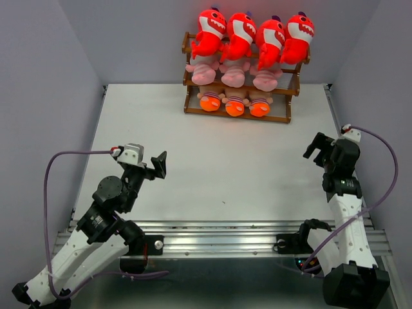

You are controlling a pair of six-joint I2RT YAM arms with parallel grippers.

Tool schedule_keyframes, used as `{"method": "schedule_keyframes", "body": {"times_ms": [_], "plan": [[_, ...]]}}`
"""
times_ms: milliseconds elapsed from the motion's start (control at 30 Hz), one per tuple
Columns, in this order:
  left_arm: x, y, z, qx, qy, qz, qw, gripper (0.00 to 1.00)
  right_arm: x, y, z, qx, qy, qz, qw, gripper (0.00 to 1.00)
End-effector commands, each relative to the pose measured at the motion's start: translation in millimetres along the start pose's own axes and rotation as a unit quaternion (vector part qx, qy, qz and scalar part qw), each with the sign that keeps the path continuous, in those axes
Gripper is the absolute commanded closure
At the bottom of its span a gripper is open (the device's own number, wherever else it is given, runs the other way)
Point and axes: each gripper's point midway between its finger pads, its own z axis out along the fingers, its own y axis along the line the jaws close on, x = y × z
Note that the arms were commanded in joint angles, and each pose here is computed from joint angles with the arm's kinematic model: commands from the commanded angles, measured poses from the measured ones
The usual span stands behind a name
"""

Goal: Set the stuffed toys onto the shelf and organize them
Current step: Place the stuffed toy onto shelf

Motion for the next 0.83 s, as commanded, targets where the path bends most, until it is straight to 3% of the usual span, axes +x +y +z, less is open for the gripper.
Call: {"method": "schedule_keyframes", "body": {"times_ms": [0,800], "plan": [[-9,-3,-1,0.01,-0.021,-0.011,1.0,0.01,-30,-2,-3,0.008,-0.065,0.016,0.998,0.0],[-3,-3,2,0.007,-0.011,-0.004,1.0,0.01,-41,-8,-14,0.005,-0.092,0.026,0.995,0.0]]}}
